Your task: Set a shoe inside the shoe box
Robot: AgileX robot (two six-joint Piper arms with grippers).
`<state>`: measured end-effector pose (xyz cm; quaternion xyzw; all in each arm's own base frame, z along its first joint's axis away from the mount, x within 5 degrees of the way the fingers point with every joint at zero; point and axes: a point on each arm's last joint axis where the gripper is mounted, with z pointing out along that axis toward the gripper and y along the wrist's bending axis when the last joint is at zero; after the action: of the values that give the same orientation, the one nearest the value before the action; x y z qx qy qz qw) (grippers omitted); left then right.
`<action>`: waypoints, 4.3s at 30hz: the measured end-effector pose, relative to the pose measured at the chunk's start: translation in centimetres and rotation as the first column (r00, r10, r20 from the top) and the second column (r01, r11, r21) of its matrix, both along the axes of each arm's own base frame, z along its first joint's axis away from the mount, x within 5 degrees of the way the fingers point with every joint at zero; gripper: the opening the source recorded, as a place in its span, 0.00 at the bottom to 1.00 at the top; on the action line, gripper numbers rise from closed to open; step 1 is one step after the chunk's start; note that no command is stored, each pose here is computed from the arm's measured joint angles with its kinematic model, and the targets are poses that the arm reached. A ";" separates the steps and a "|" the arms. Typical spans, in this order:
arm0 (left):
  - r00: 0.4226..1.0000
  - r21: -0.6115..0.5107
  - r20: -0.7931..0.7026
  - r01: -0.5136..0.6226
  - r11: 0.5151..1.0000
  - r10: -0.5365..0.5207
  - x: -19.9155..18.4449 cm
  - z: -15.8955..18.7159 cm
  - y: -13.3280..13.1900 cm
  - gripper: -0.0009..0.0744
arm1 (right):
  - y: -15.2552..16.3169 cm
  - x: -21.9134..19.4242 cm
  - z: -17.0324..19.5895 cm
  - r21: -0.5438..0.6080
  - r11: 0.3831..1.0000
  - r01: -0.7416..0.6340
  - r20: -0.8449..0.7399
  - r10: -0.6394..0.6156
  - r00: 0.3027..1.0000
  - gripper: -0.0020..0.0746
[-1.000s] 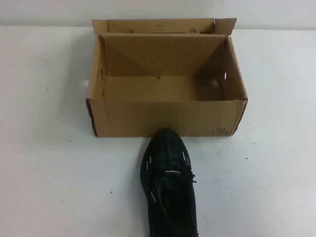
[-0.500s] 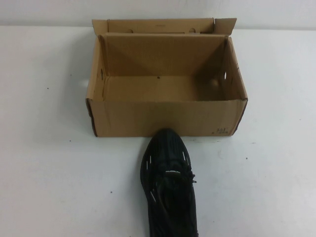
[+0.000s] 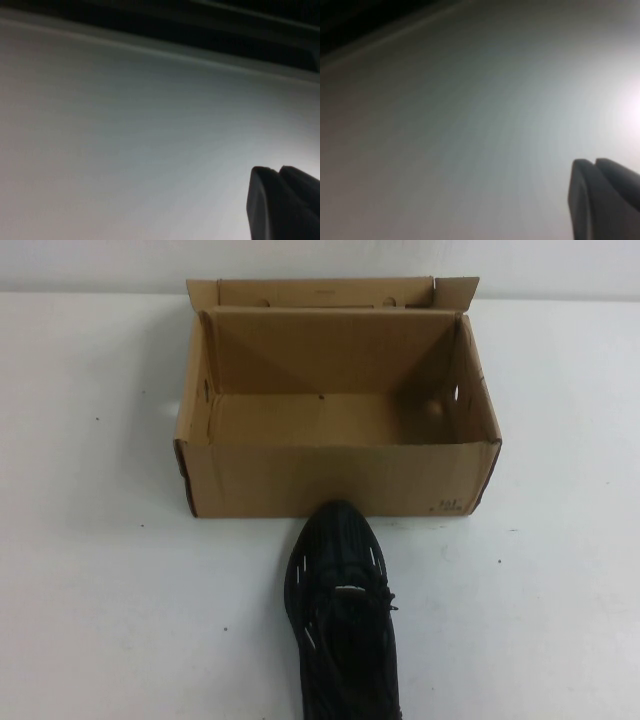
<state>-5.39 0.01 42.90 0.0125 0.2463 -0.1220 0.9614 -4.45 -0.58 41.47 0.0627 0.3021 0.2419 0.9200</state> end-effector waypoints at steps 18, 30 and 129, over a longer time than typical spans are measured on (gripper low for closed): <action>0.693 -0.052 -0.721 -0.028 0.998 -0.018 5.3 -2.5 0.3 0.01 | 1.9 9.2 -2.9 -0.216 0.960 -0.180 -0.851 -0.095 0.517 0.01; 0.320 0.022 -0.947 0.009 1.000 0.018 8.9 -4.9 -0.4 0.01 | 3.6 11.9 -3.7 -0.313 0.842 -0.438 -0.927 -0.170 0.335 0.01; 0.522 0.500 -0.844 0.687 0.527 0.120 17.7 -5.3 -7.7 0.67 | 30.2 34.0 -0.1 -0.358 0.444 -0.821 -0.897 -0.410 0.169 0.03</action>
<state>12.31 -7.67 37.60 0.4318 0.6699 -0.1685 0.5801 29.57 29.65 41.33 -0.3238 0.8770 0.1146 0.3359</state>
